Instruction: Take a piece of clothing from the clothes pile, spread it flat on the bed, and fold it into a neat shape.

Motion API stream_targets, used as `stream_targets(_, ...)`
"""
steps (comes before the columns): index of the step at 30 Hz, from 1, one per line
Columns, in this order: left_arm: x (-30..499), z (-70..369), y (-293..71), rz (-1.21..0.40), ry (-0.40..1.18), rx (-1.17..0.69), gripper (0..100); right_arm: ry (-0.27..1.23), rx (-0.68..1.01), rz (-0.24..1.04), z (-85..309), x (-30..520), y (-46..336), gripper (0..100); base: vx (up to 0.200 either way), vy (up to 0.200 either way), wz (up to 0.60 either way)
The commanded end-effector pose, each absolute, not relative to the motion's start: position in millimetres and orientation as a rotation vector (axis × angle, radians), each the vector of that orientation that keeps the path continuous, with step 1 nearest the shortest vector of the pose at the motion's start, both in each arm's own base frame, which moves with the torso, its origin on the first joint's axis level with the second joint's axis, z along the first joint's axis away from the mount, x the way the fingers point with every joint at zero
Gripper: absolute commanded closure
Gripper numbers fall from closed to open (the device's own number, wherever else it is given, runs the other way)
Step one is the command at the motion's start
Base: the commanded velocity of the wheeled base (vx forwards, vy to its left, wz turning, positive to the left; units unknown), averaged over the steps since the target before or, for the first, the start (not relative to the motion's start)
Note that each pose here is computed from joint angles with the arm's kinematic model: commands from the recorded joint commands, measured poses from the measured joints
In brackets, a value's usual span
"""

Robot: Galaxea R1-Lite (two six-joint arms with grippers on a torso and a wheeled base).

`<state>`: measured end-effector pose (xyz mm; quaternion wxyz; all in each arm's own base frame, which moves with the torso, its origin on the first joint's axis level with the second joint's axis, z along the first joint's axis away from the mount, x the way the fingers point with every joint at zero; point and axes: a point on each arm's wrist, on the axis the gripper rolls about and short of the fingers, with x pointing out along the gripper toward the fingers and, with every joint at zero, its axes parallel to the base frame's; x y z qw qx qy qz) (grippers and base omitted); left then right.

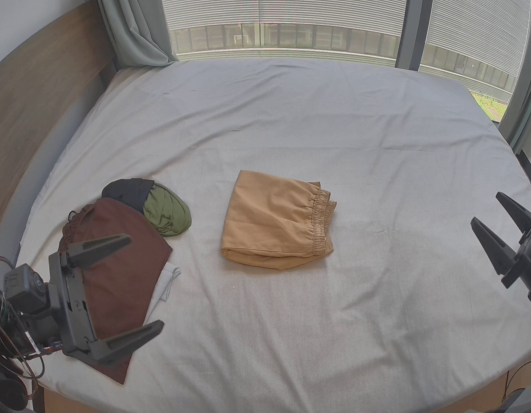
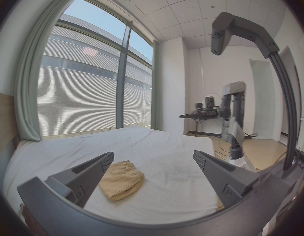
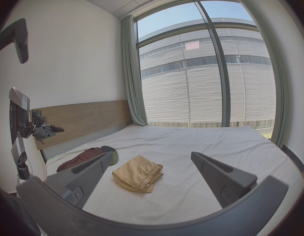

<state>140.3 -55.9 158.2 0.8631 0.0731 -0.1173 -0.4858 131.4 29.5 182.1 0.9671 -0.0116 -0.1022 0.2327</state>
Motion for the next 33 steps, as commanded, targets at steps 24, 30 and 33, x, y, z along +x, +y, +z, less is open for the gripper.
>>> stream_targets(24, 42, 160, -13, -0.494, -0.276, 0.142, 0, -0.461, -0.071, 0.365, 162, 1, 8, 0, 0.0, 0.0, 0.0)
stream_targets(30, 19, 146, -11, -0.492, -0.253, 0.143, 0, -0.438, -0.07, 0.345, 142, -17, 7, 0, 0.0, 0.0, 0.0)
stream_targets(33, 2, 133, -9, -0.491, -0.243, 0.136, 0, -0.403, -0.054, 0.353, 127, -26, 8, 0, 0.0, 0.0, 0.0)
